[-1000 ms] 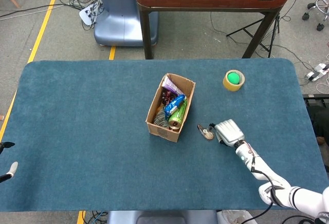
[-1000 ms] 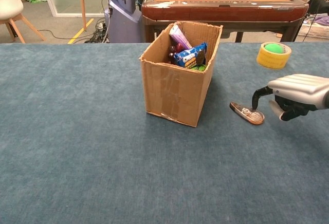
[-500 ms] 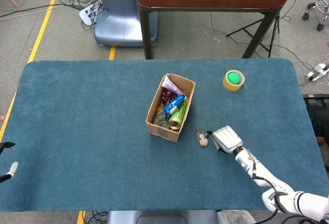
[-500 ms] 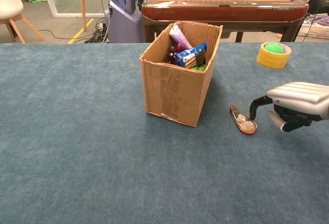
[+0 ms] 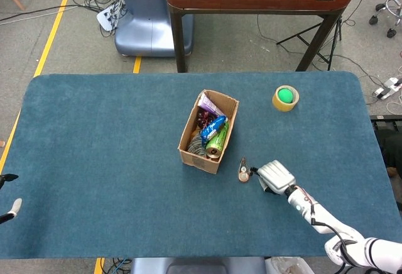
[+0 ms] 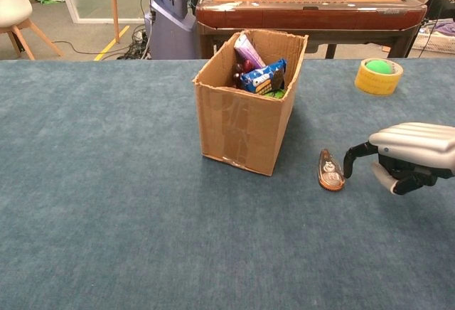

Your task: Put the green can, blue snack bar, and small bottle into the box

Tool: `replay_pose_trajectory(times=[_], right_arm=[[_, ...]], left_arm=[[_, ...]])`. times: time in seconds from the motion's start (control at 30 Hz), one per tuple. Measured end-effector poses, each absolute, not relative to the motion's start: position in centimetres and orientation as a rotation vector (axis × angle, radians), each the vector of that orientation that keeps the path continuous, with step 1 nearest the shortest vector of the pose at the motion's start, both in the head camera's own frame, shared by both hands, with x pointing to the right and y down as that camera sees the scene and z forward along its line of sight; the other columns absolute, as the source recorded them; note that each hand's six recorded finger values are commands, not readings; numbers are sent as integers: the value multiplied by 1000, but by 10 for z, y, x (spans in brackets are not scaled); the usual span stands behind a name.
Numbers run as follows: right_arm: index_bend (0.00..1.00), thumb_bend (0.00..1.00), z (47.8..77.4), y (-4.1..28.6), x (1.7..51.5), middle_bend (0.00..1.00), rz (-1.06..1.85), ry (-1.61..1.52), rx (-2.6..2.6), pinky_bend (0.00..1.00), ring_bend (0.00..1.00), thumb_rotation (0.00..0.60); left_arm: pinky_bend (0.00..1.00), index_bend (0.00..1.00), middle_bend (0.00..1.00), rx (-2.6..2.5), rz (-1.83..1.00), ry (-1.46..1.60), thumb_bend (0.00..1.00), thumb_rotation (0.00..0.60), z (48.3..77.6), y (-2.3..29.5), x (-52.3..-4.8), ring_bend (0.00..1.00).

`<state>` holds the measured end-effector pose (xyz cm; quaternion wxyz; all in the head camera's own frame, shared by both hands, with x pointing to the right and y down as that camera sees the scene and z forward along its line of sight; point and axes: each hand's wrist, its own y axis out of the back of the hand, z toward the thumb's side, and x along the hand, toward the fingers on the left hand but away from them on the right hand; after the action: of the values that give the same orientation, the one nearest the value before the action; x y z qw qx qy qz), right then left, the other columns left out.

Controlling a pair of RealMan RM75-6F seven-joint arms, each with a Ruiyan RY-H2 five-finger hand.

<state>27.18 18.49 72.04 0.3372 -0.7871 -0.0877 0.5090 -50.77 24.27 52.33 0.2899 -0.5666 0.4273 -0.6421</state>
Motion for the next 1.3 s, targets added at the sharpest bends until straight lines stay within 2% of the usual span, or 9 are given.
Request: replay_pose_trajectory(times=[0.57, 0.7, 0.73, 0.8, 0.9, 0.97, 1.1, 1.2, 1.3], right_arm=[[333, 1000, 717, 189, 266, 1000, 1271, -228, -2128, 1000, 1000, 600], [418, 985, 703, 181, 265, 1000, 1210, -279, -2151, 999, 989, 600], [435, 961, 700, 179, 265, 993, 1193, -292, -2151, 991, 969, 600], [461, 862, 690, 172, 267, 909, 1153, -308, -2129, 914, 857, 600], [465, 671, 683, 163, 271, 660, 1135, -295, -2082, 735, 630, 600], [465, 569, 682, 160, 271, 585, 1135, -279, -2051, 671, 562, 600], [465, 311, 681, 152, 269, 459, 1133, -224, -1955, 469, 408, 600], [465, 237, 685, 147, 264, 408, 1130, -177, -1894, 393, 340, 600], [441, 209, 693, 143, 258, 371, 1125, -145, -1865, 378, 297, 600]], left_arm=[[451, 293, 317, -1498, -1712, 1160, 311, 600, 519, 242, -511, 273], [451, 293, 317, -1498, -1713, 1156, 311, 600, 519, 242, -511, 273], [451, 293, 318, -1498, -1713, 1155, 311, 600, 520, 242, -511, 273], [451, 293, 317, -1497, -1714, 1155, 311, 600, 520, 242, -511, 273], [451, 293, 317, -1497, -1718, 1152, 311, 600, 520, 242, -511, 273], [451, 293, 317, -1497, -1720, 1150, 311, 600, 521, 242, -511, 273], [451, 293, 318, -1496, -1721, 1153, 311, 600, 521, 242, -512, 273], [451, 293, 317, -1496, -1721, 1157, 311, 600, 521, 241, -512, 273], [451, 293, 318, -1492, -1723, 1163, 311, 600, 520, 241, -513, 273]])
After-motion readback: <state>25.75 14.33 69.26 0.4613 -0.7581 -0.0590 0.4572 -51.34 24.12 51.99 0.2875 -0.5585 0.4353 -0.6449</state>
